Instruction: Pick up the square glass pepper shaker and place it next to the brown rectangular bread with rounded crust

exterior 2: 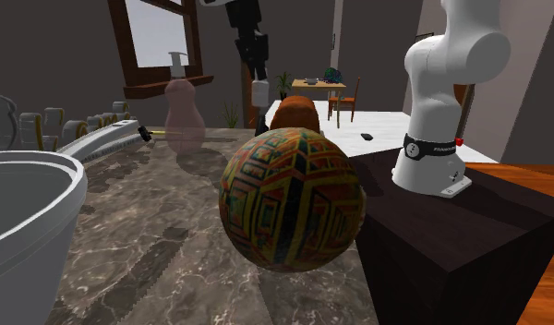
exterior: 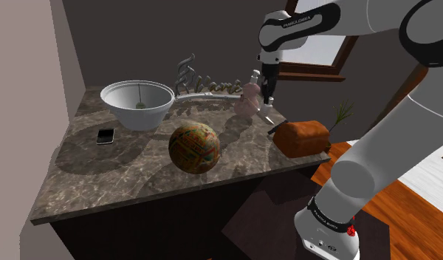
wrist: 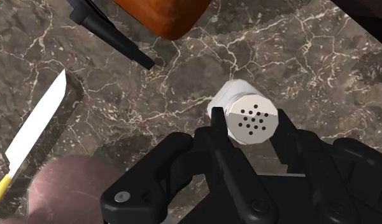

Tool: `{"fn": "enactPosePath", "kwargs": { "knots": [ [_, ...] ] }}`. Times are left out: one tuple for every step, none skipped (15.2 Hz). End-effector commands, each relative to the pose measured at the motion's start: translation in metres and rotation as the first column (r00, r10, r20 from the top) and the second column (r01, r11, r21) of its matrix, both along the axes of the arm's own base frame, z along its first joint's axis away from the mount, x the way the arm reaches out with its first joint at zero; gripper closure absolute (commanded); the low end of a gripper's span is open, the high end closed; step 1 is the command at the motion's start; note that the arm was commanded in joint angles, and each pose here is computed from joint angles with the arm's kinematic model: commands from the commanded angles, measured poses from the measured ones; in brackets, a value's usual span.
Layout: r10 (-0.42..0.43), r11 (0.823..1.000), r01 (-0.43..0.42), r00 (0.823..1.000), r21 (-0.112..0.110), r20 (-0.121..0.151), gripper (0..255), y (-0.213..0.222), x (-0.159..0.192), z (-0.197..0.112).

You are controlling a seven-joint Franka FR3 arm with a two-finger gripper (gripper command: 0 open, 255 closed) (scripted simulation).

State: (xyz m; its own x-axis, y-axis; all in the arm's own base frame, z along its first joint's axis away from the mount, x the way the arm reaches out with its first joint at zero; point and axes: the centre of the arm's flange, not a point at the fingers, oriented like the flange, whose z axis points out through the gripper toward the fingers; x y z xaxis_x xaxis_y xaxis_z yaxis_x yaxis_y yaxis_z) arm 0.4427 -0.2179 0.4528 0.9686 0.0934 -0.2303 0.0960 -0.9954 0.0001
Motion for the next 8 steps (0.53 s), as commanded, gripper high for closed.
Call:
{"fn": "enactPosePath", "kwargs": {
  "knots": [
    [0.000, 1.000, 0.000, 1.000, 0.000, 0.001, 255, 0.000, 0.000, -0.010],
    [0.000, 1.000, 0.000, 1.000, 0.000, 0.001, 255, 0.000, 0.000, -0.015],
    [0.000, 1.000, 0.000, 1.000, 0.000, 0.001, 255, 0.000, 0.000, -0.020],
    [0.000, 1.000, 0.000, 1.000, 0.000, 0.001, 255, 0.000, 0.000, -0.026],
    [0.000, 1.000, 0.000, 1.000, 0.000, 0.001, 255, 0.000, 0.000, -0.031],
    [0.000, 1.000, 0.000, 1.000, 0.000, 0.001, 255, 0.000, 0.000, -0.036],
    [0.000, 1.000, 0.000, 1.000, 0.000, 0.001, 255, 0.000, 0.000, -0.042],
    [0.000, 1.000, 0.000, 1.000, 0.000, 0.001, 255, 0.000, 0.000, -0.047]
  ]
}}
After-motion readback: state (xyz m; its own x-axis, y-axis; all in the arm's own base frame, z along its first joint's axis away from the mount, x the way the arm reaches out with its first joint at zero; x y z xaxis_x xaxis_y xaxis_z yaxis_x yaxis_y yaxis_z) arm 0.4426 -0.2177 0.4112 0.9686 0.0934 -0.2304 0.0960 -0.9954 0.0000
